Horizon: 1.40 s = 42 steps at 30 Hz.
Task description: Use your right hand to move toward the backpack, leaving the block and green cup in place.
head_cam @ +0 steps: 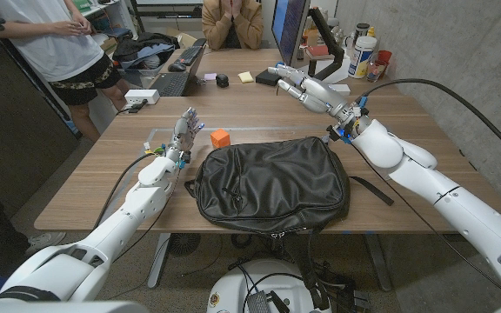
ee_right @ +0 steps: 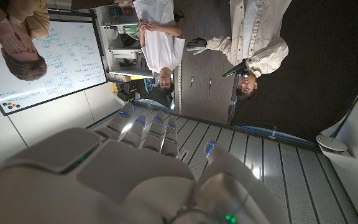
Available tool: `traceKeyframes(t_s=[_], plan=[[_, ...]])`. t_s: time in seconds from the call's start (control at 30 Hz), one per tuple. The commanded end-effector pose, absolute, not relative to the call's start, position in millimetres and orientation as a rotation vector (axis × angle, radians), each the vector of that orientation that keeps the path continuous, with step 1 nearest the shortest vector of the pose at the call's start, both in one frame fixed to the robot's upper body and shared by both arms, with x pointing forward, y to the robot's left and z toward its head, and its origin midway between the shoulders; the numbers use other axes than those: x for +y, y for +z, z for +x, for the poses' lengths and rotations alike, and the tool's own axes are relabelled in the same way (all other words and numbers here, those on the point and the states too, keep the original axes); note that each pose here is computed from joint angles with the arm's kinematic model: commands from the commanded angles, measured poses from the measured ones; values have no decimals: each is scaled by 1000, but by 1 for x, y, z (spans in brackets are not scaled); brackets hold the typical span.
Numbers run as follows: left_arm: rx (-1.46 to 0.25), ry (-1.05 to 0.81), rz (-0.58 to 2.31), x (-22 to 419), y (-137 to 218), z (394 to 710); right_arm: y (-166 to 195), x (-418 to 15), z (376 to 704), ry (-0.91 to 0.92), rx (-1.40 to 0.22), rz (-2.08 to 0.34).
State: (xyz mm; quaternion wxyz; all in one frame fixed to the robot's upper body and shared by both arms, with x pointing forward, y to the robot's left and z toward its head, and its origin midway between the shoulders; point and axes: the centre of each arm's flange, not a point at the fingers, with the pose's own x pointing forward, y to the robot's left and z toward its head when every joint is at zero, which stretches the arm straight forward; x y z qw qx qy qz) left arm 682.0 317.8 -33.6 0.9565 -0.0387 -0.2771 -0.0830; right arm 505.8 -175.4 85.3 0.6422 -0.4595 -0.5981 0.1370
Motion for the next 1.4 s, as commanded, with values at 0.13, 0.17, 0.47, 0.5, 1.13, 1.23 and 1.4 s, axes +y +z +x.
traceKeyframes(t_s=[0.13,0.17,0.47,0.5,1.13,1.23,1.4], plan=[[-557,-165,-81,317,-33,686,83,-170,509,343,-1357,-1113],[-556,-166,-81,317,-34,686,83,-170,509,344,-1357,-1117],[-556,-161,-82,317,-33,687,82,-169,511,352,-1357,-1130],[-555,-161,-83,317,-34,687,82,-169,511,354,-1358,-1132],[-555,-160,-82,316,-35,686,75,-163,507,369,-1356,-1197],[-556,-161,-81,316,-35,686,74,-162,506,376,-1353,-1207],[-557,-162,-81,315,-35,685,71,-162,505,378,-1348,-1218]])
